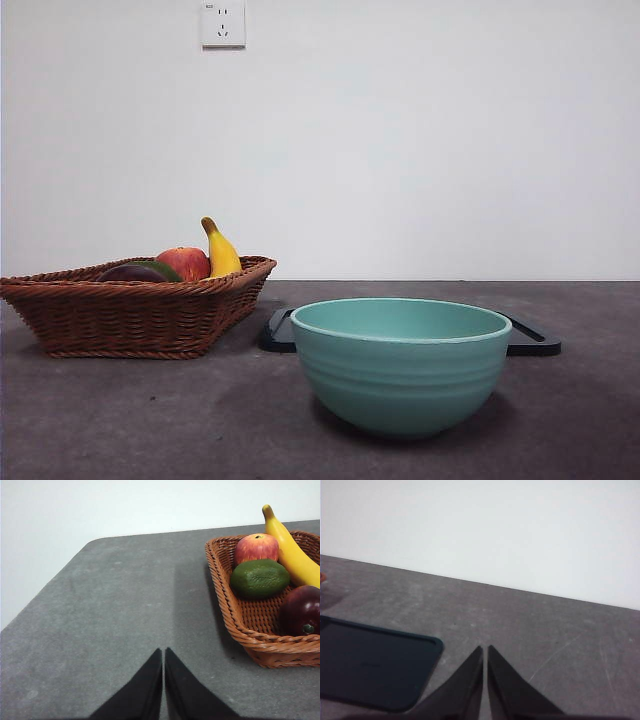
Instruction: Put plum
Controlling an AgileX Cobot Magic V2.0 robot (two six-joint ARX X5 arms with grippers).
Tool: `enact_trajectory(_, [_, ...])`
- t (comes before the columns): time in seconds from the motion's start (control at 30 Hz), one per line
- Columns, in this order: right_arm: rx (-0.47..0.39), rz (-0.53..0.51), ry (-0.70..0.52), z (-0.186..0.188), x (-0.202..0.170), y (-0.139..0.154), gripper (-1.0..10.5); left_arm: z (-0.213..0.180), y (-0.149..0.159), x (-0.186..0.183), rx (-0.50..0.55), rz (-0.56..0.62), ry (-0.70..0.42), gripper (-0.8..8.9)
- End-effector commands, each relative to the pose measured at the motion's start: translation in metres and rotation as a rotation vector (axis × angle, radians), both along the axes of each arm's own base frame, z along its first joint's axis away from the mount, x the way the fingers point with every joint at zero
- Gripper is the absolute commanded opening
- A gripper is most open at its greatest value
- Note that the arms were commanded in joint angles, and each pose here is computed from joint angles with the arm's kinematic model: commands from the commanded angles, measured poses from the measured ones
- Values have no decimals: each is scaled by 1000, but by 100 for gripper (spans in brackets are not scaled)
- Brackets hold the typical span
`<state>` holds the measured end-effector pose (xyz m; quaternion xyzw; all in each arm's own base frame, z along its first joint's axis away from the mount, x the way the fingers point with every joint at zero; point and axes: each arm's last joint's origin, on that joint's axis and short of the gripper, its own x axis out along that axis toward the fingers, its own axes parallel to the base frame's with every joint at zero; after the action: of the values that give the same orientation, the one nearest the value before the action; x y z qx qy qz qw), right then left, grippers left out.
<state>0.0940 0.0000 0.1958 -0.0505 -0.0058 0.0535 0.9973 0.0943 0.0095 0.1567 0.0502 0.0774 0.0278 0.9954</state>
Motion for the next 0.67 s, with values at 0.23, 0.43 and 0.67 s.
enact_trajectory(0.23, [63, -31, 10, -30, 3, -1, 6, -7, 0, 1, -6, 4, 26, 7])
enact_trajectory(0.43, [74, -52, 64, -35, 3, -2, 6, -7, 0, 1, -6, 4, 26, 7])
enact_trajectory(0.67, [92, -60, 176, -45, 2, -2, 6, -7, 0, 1, -6, 4, 26, 7])
